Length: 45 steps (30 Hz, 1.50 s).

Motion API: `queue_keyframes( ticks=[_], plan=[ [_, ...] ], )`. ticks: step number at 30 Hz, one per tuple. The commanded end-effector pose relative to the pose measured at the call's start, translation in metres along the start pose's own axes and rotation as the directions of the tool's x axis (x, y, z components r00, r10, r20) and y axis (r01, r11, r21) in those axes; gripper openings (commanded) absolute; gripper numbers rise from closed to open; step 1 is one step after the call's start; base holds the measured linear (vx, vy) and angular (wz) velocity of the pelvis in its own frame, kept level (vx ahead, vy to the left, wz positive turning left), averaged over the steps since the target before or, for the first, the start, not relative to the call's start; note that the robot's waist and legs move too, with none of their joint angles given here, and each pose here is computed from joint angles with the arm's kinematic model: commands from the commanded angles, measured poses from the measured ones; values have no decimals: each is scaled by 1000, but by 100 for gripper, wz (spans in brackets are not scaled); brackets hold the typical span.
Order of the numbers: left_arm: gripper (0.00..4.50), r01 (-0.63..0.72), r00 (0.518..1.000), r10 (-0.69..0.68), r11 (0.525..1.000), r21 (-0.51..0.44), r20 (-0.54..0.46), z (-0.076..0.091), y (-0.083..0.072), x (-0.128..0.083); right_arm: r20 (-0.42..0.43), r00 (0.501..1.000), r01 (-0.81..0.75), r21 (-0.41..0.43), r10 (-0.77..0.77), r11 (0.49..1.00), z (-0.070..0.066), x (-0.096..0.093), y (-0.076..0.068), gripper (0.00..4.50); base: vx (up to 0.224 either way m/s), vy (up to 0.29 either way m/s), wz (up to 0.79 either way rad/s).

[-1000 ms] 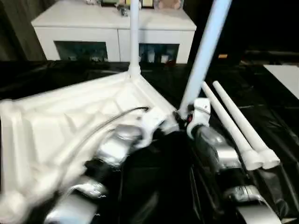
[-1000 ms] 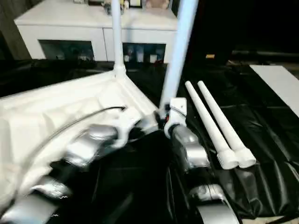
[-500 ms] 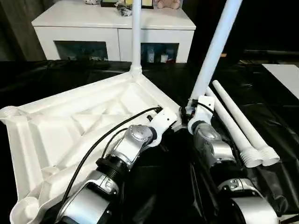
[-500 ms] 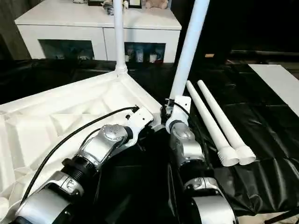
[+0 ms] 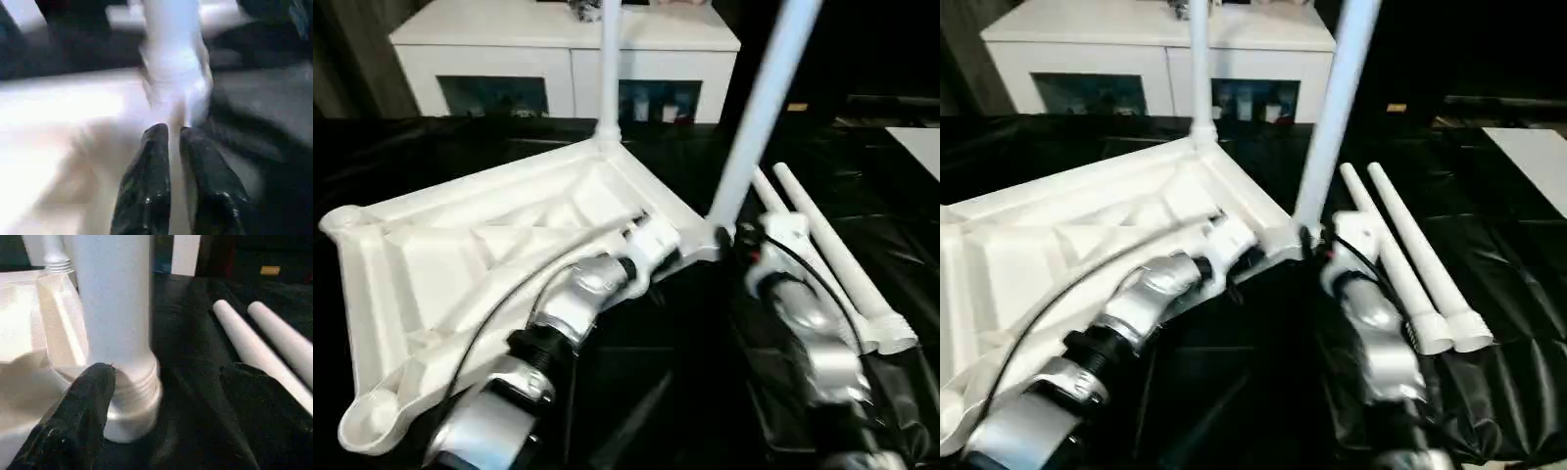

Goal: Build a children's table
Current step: Rotate leg to tighten, then rotate table base

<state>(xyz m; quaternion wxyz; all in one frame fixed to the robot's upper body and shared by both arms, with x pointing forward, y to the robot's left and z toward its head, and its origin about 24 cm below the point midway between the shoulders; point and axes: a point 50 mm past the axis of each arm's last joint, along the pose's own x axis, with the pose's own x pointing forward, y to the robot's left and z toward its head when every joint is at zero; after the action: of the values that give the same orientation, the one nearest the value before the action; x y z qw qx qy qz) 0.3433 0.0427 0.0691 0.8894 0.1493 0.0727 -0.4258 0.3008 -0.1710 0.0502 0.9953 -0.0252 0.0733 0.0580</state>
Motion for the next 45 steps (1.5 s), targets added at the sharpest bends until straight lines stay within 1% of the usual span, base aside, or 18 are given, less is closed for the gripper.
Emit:
queue_keyframes(
  ticks=[1,7,9,11,12,13,14,15,17,19,21,23,27,31,34,39,42,45],
  plan=[
    [91,3,996,-1,1000,-13,88,16,8,-10,24,996,-83,-10,83,997,8,-5,10,384,55,-3,-4],
    [124,42,996,-34,996,-83,88,17,24,-51,17,991,-129,-29,129,991,9,-9,15,384,59,-8,-4],
    [145,-77,994,73,996,-54,-76,0,50,-94,0,980,-197,-54,198,979,8,-8,23,384,27,-8,-1],
    [169,-211,953,210,977,18,-220,-13,73,-129,-25,968,-253,-73,252,965,7,-8,29,384,0,0,0],
    [169,-211,953,210,977,18,-220,-13,73,-129,-25,968,-253,-73,252,965,7,-8,29,384,0,0,0],
    [181,-331,881,343,939,91,-326,-19,95,-166,-45,956,-294,-82,291,952,5,-9,34,384,0,0,0],
    [189,-390,833,410,911,133,-372,-20,105,-184,-60,950,-311,-83,307,947,3,-9,37,384,0,0,0],
    [195,-390,833,410,911,133,-372,-20,105,-184,-60,950,-311,-83,307,947,3,-9,37,384,0,0,0],
    [201,-473,722,519,853,222,-457,-20,122,-222,-81,945,-324,-90,317,942,0,-8,40,384,0,0,0],
    [217,-512,628,582,809,289,-517,-19,132,-251,-98,947,-315,-103,305,943,-3,-5,40,384,0,0,0],
    [232,-528,574,604,789,314,-552,-18,135,-266,-107,951,-299,-104,289,949,-4,-4,39,384,0,0,0],
    [258,-525,467,630,762,378,-621,-22,136,-288,-125,961,-263,-117,248,958,-7,0,35,384,0,0,0],
    [278,-485,376,624,762,428,-685,-32,134,-302,-132,971,-213,-121,197,969,-8,2,30,384,0,0,0],
    [318,-467,382,572,798,382,-726,-45,127,-303,-144,980,-157,-137,137,978,-10,3,23,384,0,0,0],
    [356,-437,395,517,833,340,-759,-55,119,-300,-162,983,-110,-143,87,984,-13,4,16,384,0,0,0],
    [397,-384,478,399,896,223,-782,-74,102,-281,-190,978,-113,-135,86,984,-20,7,15,384,0,0,0],
    [415,-346,471,369,913,217,-801,-80,96,-276,-219,970,-140,-143,106,980,-26,11,20,384,0,0,0],
    [443,-321,513,325,931,174,-794,-80,88,-264,-268,951,-198,-135,157,971,-38,19,32,384,0,0,0]
  ],
)
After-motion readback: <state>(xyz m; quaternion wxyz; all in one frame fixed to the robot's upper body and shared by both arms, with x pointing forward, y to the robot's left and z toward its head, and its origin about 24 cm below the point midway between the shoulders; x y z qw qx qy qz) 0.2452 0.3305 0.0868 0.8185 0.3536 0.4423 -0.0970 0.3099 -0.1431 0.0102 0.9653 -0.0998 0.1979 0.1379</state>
